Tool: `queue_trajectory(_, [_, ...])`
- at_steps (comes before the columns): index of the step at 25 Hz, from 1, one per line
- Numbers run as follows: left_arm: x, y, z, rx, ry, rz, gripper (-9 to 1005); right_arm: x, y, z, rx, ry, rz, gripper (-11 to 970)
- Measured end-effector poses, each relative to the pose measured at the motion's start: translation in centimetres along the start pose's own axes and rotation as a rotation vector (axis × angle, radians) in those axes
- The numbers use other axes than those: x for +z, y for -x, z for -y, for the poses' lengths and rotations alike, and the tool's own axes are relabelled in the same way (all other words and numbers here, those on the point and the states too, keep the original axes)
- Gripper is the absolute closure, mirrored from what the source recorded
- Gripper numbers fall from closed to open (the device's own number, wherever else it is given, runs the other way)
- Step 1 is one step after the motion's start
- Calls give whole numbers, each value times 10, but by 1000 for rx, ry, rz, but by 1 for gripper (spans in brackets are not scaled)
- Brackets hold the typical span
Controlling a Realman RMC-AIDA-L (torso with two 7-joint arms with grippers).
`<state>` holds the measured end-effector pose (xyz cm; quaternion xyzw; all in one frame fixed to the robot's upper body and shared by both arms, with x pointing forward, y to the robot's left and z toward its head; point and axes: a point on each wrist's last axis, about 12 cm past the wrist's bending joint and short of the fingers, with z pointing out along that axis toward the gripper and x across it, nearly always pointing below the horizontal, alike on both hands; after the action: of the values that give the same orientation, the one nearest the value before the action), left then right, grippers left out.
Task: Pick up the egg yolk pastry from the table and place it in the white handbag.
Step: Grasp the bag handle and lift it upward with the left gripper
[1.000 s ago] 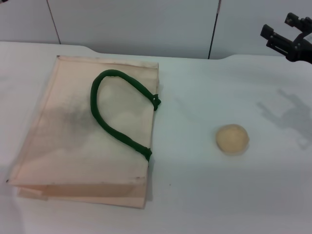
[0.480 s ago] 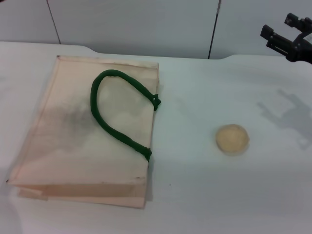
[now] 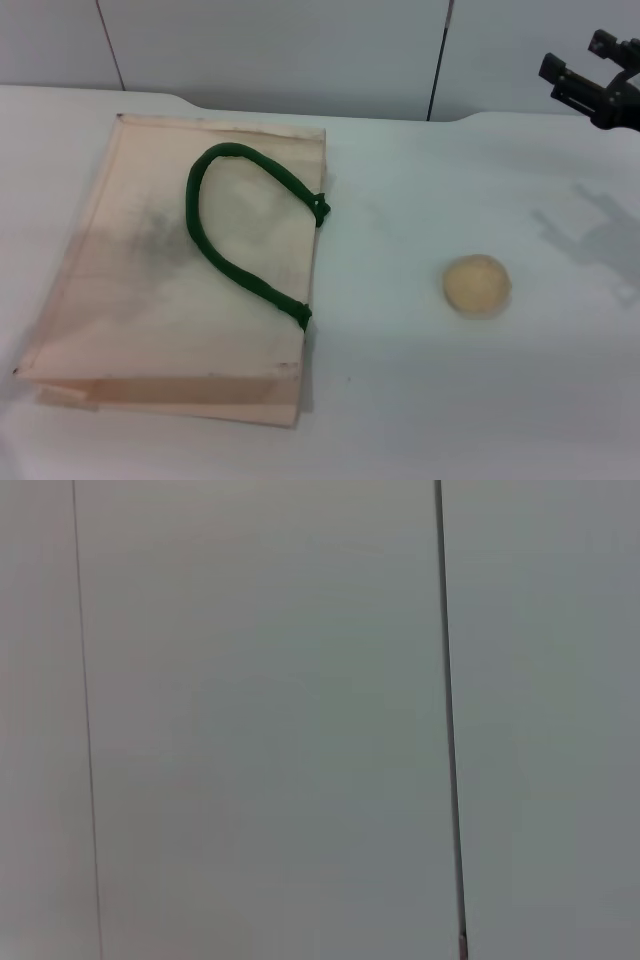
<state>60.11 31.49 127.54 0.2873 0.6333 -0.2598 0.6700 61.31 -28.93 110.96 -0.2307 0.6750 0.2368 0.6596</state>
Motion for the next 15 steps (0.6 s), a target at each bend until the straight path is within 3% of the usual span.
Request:
queue_trajectory(7, [-6,-3,-1,7,18,-36,603,-1,0,0,1,-2,1,140])
queue_trajectory(15, [-27,-3,-1,18,103,-219,601,-4,-2,1,7,-9,-3,141])
